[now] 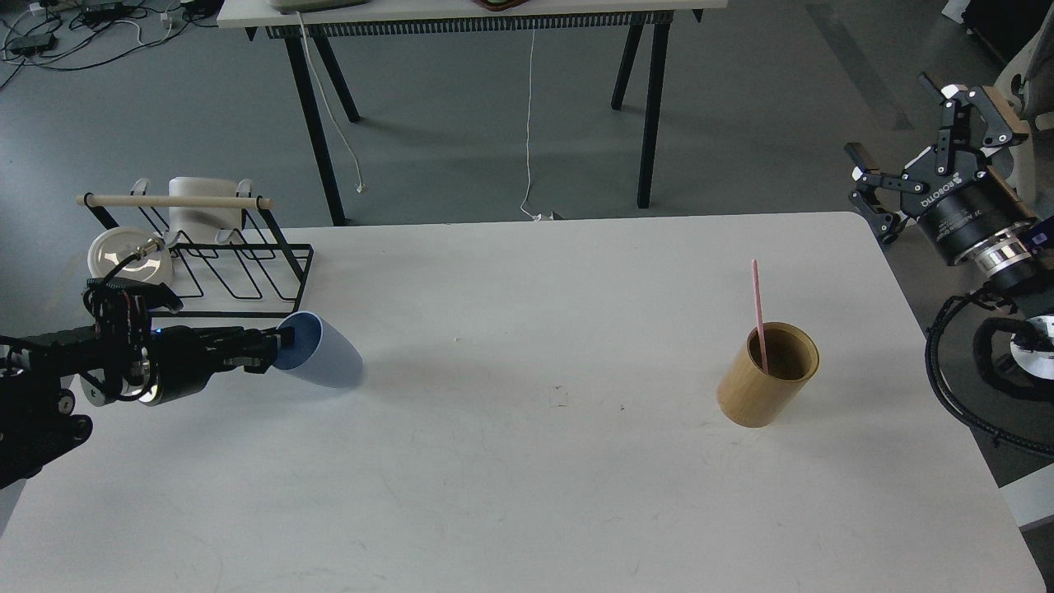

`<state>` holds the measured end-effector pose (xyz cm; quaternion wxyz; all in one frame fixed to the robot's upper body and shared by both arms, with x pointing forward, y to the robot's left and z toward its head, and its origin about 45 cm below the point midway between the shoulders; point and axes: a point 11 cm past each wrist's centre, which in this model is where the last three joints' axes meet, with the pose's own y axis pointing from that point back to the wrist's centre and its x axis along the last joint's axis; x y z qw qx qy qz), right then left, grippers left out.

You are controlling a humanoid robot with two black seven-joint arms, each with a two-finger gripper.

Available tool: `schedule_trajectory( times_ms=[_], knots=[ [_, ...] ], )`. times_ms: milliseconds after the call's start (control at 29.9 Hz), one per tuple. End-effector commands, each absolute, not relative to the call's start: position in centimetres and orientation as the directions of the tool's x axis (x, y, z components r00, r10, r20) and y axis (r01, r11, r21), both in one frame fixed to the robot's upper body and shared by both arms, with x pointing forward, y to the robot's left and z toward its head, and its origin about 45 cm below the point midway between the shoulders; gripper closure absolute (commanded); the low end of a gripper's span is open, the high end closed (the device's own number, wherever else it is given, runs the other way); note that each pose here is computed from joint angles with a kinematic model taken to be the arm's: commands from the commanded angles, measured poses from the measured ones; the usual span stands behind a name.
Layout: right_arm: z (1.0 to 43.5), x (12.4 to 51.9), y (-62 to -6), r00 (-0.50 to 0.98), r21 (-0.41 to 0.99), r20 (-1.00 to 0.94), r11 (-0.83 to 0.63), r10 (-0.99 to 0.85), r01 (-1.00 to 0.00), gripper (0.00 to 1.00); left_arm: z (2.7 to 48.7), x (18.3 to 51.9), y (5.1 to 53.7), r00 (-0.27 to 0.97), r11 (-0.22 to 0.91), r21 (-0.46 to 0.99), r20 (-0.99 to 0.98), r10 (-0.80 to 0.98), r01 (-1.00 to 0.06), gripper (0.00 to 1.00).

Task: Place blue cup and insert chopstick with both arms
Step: 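Lift the blue cup and carry it toward the table center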

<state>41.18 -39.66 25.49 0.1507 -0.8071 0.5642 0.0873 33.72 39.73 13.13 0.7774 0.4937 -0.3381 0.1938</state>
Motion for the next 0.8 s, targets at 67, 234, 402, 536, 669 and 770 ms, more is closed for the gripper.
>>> schedule_trajectory(
  times_ms=[67, 234, 402, 536, 669, 770],
  knots=[
    [26.2, 41.1, -40.9, 0.328, -0.154, -0.301, -0.294, -0.896, -0.943, 0.02, 15.2, 34.8, 37.6, 0.664, 0.497, 0.583, 0.748, -0.019, -0.643, 0.99],
    [27.2, 41.0, -44.9, 0.236, -0.164, -0.276, -0.196, -0.932, -0.967, 0.02, 18.6, 38.1, 31.1, 0.604, 0.620, 0.485, 0.796, -0.021, -0.617, 0.99],
    [27.8, 39.9, -49.1, 0.143, -0.143, -0.225, -0.113, -0.964, -0.983, 0.02, 19.4, 40.6, 22.1, 0.604, 0.733, 0.443, 0.795, -0.054, -0.516, 0.99],
    [28.2, 39.0, -51.8, 0.082, -0.126, -0.184, -0.059, -0.979, -0.990, 0.02, 17.4, 41.0, 19.5, 0.596, 0.722, 0.511, 0.785, -0.171, -0.466, 0.99],
    [27.9, 38.4, -53.7, 0.024, -0.109, -0.165, -0.006, -0.986, -0.994, 0.02, 14.8, 39.8, 16.9, 0.569, 0.706, 0.603, 0.748, -0.340, -0.371, 0.99],
    [27.3, 37.9, -54.2, 0.008, -0.093, -0.160, 0.007, -0.987, -0.996, 0.02, 13.7, 40.1, 16.6, 0.516, 0.676, 0.639, 0.744, -0.424, -0.366, 0.99]
  ],
)
